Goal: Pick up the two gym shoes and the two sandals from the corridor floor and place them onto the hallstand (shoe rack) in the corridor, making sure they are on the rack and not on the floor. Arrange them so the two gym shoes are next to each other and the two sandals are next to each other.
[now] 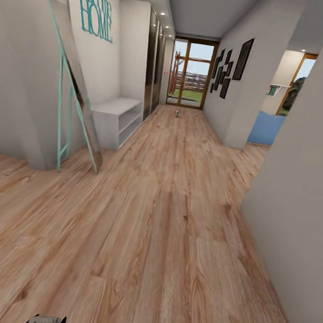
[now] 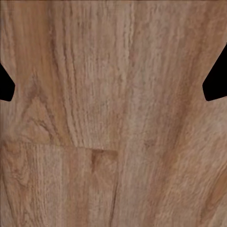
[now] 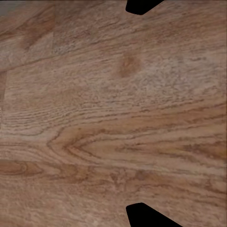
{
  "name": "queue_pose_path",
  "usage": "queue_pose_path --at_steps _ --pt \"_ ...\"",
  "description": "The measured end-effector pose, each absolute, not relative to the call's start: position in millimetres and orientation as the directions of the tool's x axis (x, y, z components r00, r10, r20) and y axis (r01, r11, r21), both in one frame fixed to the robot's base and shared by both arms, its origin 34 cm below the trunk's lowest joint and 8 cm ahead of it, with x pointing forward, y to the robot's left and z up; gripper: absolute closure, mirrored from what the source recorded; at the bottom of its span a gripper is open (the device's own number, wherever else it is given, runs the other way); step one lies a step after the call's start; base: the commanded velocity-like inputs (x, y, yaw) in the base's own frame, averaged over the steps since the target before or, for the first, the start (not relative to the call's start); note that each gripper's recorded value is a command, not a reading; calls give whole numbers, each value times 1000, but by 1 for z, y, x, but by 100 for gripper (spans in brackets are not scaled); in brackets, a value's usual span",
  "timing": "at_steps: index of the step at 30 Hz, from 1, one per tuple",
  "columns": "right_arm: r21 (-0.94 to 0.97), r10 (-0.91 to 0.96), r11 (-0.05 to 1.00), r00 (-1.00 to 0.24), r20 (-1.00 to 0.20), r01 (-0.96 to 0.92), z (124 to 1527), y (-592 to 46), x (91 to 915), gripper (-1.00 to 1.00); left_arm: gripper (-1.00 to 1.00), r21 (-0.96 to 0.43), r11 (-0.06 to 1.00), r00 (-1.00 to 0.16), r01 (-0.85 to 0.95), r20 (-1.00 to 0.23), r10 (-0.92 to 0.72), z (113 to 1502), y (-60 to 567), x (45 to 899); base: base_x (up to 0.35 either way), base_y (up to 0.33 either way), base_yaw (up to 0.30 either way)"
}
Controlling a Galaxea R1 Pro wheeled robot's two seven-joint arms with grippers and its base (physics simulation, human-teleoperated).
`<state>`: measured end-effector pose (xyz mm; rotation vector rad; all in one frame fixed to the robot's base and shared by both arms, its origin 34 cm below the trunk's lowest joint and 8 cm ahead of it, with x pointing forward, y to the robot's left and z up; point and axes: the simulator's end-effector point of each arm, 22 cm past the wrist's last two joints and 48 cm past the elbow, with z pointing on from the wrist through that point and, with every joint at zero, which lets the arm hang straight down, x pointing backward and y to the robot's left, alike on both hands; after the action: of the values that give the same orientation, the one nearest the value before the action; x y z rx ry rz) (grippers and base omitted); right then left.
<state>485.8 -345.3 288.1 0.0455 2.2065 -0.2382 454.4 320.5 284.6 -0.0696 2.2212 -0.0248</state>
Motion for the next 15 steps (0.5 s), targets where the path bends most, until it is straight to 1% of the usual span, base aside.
queue_pose_path --at_steps 13,15 --pt "-153 -53 981 -603 -796 116 288 -345 486 -100 -100 -15 998 -577 -53 -815 -43 289 326 453 324 0 -281" --pt "-153 -53 981 -603 -796 116 288 -344 486 -100 -100 -17 999 -582 -42 -812 -39 287 320 449 329 0 -154"
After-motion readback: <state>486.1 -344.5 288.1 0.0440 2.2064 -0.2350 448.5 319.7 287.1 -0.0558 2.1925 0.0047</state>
